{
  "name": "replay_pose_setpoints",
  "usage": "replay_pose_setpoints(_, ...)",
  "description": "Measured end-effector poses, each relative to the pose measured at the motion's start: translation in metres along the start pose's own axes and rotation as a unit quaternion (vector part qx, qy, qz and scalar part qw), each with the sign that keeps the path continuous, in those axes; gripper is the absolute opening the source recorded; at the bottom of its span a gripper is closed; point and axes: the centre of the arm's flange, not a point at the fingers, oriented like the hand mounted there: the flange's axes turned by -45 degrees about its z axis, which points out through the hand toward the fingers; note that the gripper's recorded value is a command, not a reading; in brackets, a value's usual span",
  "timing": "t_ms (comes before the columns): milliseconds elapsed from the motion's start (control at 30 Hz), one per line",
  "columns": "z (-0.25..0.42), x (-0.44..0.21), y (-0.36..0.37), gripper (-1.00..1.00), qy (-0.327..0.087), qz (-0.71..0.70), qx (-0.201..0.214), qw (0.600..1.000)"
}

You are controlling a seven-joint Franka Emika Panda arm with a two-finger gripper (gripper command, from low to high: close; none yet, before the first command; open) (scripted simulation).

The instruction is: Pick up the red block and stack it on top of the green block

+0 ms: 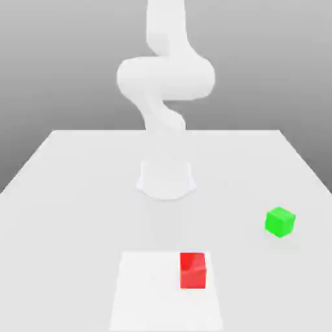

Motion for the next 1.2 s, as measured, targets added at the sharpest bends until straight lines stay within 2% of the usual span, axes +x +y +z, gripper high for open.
replay_pose_setpoints(300, 0.211, -0.096, -0.02, 0.0, -0.172, 0.011, 0.027, 0.985)
replay_pose_setpoints(467, 0.289, -0.182, -0.032, 0.0, -0.259, 0.007, 0.015, 0.966)
replay_pose_setpoints(633, 0.339, -0.277, -0.035, 0.0, -0.337, -0.004, -0.013, 0.941)
replay_pose_setpoints(833, 0.383, -0.326, -0.031, 0.0, -0.35, -0.007, -0.02, 0.937)
replay_pose_setpoints(867, 0.39, -0.333, -0.031, -1.0, -0.35, -0.006, -0.02, 0.936)
replay_pose_setpoints(1200, 0.375, -0.318, -0.032, -1.0, -0.349, -0.007, -0.02, 0.937)
